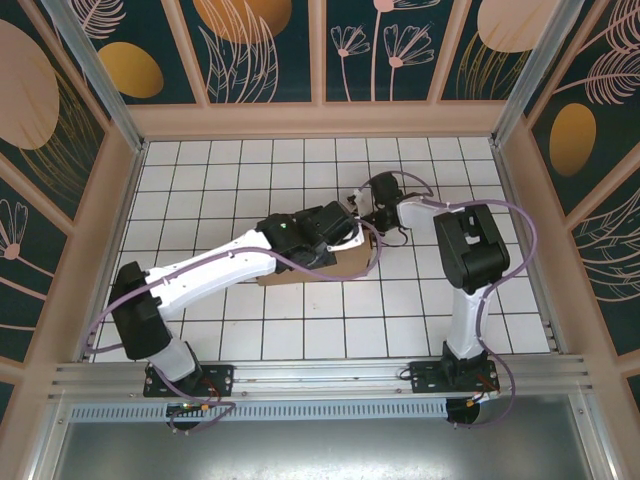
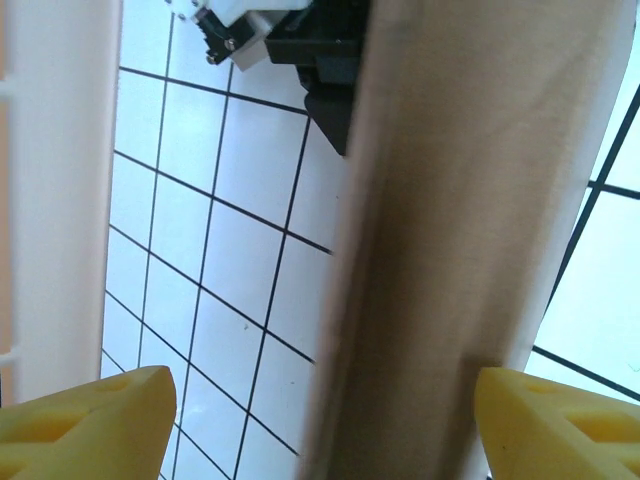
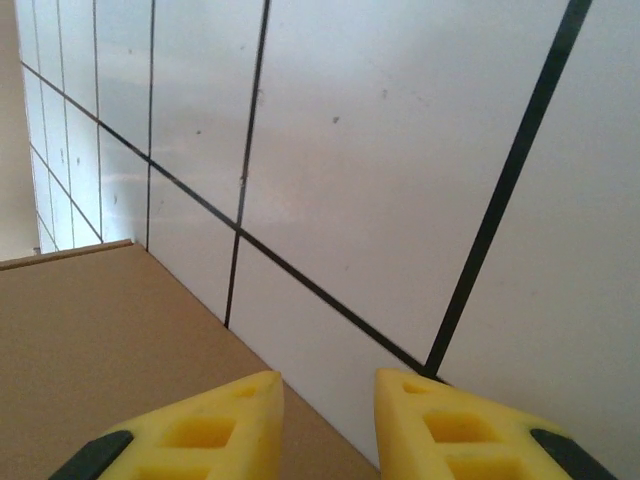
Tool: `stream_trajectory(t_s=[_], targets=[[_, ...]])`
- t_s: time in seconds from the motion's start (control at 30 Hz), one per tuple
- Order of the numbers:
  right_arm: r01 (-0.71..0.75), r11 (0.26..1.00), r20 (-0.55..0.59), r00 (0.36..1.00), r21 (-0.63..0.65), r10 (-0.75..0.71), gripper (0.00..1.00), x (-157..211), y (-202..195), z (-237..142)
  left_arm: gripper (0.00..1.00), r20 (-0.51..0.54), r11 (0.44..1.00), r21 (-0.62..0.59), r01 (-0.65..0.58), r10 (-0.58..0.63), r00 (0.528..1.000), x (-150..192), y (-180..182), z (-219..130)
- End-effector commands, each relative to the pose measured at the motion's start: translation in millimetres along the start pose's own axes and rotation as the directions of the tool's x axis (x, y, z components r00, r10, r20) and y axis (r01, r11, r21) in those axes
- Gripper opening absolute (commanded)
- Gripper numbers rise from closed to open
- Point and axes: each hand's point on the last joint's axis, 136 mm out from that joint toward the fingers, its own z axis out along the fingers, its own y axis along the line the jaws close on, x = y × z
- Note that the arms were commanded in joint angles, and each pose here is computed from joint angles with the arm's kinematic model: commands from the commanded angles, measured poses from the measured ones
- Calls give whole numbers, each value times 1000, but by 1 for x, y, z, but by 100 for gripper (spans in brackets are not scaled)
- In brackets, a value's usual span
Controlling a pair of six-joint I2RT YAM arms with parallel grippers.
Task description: Fold the paper box
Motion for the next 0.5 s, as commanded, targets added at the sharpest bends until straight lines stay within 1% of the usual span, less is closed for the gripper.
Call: stream_trajectory(t_s=[0.0,0.17,0.27,0.3,0.33,0.4,0.43,0.47], targets=[[58,998,66,996,-13,-57,30,-7,19,-16,77,126,995,18,100,-102,987,-14,15,-30],[63,998,104,993,0,-62,30,-5,19,-21,77,253,981,112,158,-182,950,-25,10,-57],[69,997,132,989,16,-71,30,-8,19,-24,76,313,968,104,227,-248,917,-31,20,-70],[69,997,147,986,26,-72,29,-10,18,-26,76,338,955,75,286,-294,894,-34,31,-74],[66,997,168,983,40,-72,29,-12,17,-29,80,359,925,36,379,-366,859,-34,46,-78],[60,997,208,976,51,-69,28,-16,16,-37,80,395,855,-13,519,-472,788,-33,71,-88],[54,997,222,973,52,-64,28,-16,16,-39,78,414,818,-6,575,-521,747,-32,79,-91],[48,997,244,968,56,-60,27,-17,15,-43,78,432,775,15,631,-575,695,-31,87,-94]])
